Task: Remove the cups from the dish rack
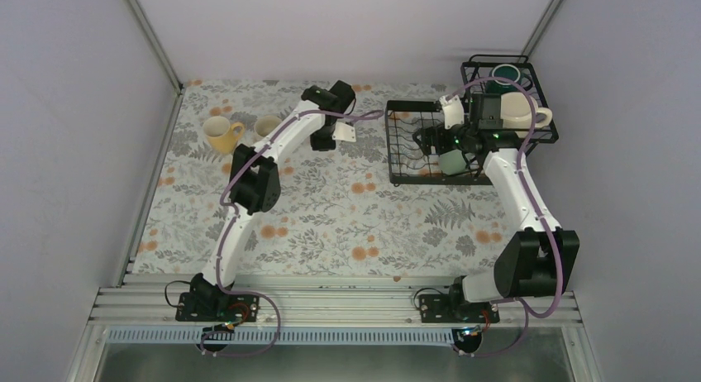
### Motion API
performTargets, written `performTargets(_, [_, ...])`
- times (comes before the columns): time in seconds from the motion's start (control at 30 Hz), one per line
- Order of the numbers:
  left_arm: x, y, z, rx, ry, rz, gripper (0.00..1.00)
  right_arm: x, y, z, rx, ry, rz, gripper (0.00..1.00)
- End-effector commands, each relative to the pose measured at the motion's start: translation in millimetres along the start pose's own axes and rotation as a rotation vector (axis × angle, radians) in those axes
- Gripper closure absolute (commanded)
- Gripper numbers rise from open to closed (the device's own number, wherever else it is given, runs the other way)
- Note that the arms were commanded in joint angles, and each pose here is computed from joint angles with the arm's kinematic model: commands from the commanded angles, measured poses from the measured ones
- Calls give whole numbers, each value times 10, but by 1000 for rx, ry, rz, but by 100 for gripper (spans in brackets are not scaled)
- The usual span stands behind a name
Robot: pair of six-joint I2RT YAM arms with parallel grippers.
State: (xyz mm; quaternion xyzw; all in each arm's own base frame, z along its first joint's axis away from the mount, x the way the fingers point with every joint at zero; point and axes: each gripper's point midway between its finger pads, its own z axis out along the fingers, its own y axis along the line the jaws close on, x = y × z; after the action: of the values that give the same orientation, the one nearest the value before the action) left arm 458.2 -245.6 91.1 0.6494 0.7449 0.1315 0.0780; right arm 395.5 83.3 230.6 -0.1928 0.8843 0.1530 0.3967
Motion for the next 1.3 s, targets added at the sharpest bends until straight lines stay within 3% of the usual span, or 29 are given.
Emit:
performTargets(0.0, [-28, 119, 24, -53, 12, 0, 77, -41, 9, -28, -14, -26, -18, 2])
performTargets(0.1, [-34, 204, -31, -89, 9, -8, 65, -41, 12, -34, -16, -26, -18, 2])
performTargets(0.23, [-31, 386, -207, -171, 2, -39, 58, -12, -25, -2, -3, -16, -12, 2])
performTargets(0.43, [-14, 528, -709, -257, -58, -95, 31, 68, -226, 48, 96, 43, 10, 2])
performTargets(0.67, [99, 557, -1428, -338, -162, -192, 26, 189, -397, -55, 209, 136, 19, 1])
performTargets(0.83, [79, 583, -2176, -410, -438, -355, 13, 336, -527, -122, 297, 203, 16, 1])
performTargets(0.97, [111, 543, -2535, -503, -660, -453, 3, 344, -632, -170, 361, 231, 44, 2])
performTargets(1.1, [230, 470, -2558, -571, -744, -526, 1, 329, -779, -222, 457, 237, 56, 3])
performTargets(1.27, [284, 326, -2271, -539, -728, -546, 1, 434, -782, -105, 492, 292, -12, 2])
